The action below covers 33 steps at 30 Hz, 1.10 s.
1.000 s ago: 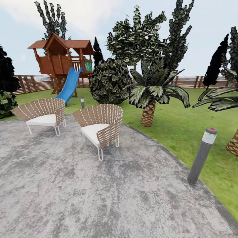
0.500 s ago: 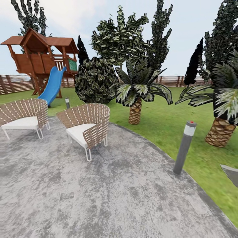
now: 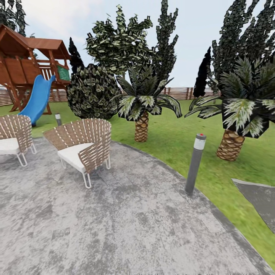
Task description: In the garden, pick up the pesticide atomizer on the floor and spray pesticide onto both trees until each tree trunk is fully covered.
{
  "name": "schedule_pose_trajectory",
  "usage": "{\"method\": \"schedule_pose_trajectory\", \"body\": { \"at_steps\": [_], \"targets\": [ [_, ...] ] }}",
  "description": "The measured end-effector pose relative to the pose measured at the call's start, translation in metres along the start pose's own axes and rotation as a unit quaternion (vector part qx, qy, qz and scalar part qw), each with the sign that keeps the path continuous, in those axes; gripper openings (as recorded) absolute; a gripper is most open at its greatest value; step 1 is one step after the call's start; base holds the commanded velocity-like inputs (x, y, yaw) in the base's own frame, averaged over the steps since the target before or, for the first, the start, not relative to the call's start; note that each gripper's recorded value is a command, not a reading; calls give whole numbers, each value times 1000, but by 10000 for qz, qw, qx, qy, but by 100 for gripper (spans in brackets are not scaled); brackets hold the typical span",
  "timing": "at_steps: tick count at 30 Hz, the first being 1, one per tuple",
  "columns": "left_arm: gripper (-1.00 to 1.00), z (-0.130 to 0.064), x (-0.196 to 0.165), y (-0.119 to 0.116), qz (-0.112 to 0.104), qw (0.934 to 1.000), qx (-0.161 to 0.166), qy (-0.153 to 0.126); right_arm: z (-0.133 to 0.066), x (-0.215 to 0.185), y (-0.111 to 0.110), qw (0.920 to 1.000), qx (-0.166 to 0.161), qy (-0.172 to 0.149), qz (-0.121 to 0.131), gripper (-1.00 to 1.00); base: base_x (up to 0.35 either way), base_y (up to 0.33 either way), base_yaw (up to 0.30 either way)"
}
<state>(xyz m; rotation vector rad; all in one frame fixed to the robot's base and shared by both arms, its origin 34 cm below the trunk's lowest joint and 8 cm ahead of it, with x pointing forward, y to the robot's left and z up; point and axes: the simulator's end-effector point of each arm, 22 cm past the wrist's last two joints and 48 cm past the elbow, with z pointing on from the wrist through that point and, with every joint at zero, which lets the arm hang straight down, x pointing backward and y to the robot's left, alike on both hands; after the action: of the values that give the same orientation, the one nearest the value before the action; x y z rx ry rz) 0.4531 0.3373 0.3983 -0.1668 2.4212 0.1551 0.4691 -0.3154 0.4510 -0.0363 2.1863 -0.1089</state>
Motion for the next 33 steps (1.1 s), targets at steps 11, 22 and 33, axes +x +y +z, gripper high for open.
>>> {"method": "schedule_pose_trajectory", "body": {
  "at_steps": [11, 22, 33],
  "targets": [
    [100, 15, 20, 0, 3, 10000, -5, 21, 10, 22, 2, 10000, -1, 21, -2, 100, 0, 0, -267],
    [100, 30, 40, -1, 7, 10000, -5, 45, 20, 46, 4, 10000, -3, 44, -3, 100, 0, 0, -267],
    [100, 45, 61, -2, 9, 10000, -5, 65, 29, 70, 7, 10000, -5, 70, -5, 100, 0, 0, -267]
  ]
}}
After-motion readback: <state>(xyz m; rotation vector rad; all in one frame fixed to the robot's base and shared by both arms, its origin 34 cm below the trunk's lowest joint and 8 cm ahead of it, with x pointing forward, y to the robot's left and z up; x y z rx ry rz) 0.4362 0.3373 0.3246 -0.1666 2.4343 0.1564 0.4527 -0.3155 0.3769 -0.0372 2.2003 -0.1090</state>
